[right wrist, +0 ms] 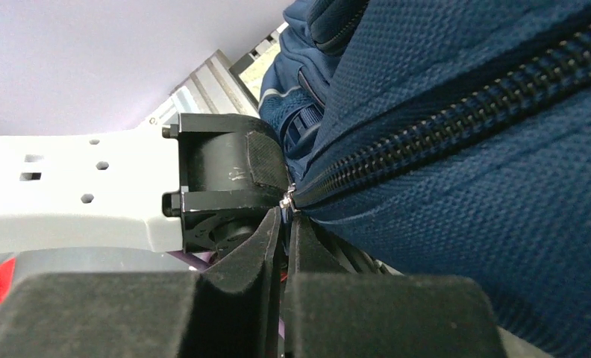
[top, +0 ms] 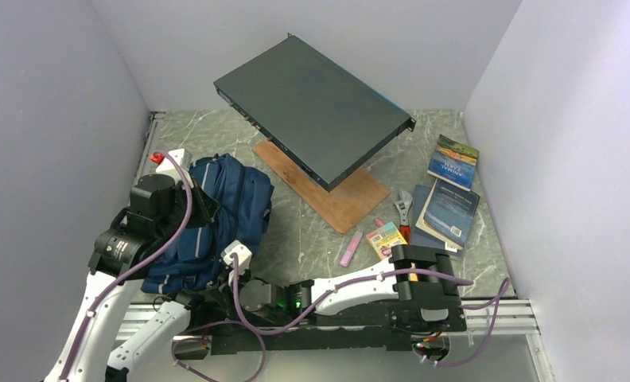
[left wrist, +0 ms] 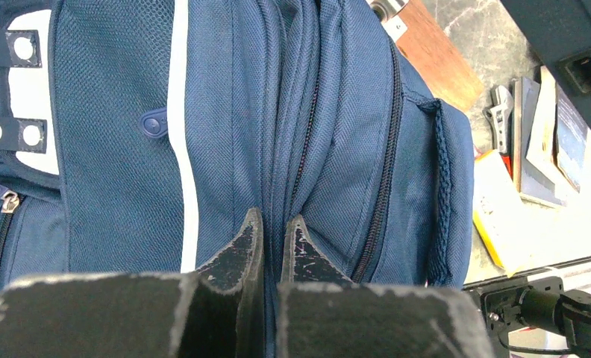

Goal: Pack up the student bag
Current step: Unzip the student bag at the center of the board.

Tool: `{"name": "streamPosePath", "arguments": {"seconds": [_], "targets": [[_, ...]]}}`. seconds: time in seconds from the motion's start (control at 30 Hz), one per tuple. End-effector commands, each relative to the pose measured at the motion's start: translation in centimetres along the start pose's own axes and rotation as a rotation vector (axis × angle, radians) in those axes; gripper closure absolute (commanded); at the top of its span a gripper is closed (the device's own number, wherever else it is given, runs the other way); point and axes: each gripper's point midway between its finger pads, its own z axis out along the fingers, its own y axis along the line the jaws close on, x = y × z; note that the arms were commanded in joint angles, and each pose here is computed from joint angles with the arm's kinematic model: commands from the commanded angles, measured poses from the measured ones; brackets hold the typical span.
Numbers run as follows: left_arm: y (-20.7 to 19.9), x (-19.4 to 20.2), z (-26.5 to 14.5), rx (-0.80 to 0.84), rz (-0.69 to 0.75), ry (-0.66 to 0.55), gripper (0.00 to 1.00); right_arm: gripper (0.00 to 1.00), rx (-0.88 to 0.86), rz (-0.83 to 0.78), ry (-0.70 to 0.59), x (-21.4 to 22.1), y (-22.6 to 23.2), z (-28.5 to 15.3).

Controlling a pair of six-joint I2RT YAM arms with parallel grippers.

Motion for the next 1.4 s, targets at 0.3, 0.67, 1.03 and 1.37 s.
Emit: {"name": "streamPosePath", "arguments": {"seconds": [0.3,0.67,1.03,1.37], "targets": [[0.5,-2.0,0.8,0.098,0.310,-0.323,1.00,1.00,-0.302,0.478,0.145,-6.6,3.4,-5.0],[-2.3,0.8,-1.5,0.361,0.612,-0.475,1.00,1.00,-0.347,0.437,0.055,-14.0,2.2,-9.5],[-5.4,0.1,-6.3,0.527,0.588,-0.526,0.94,1.00,-0.357,0.304,0.160,-13.3,0.9,-10.4],[2.5,3.3,-5.1,-0.006,-0.001,-0.064,0.00,1.00,-0.393,0.301,0.149,-13.5,1.5,-9.7]]}}
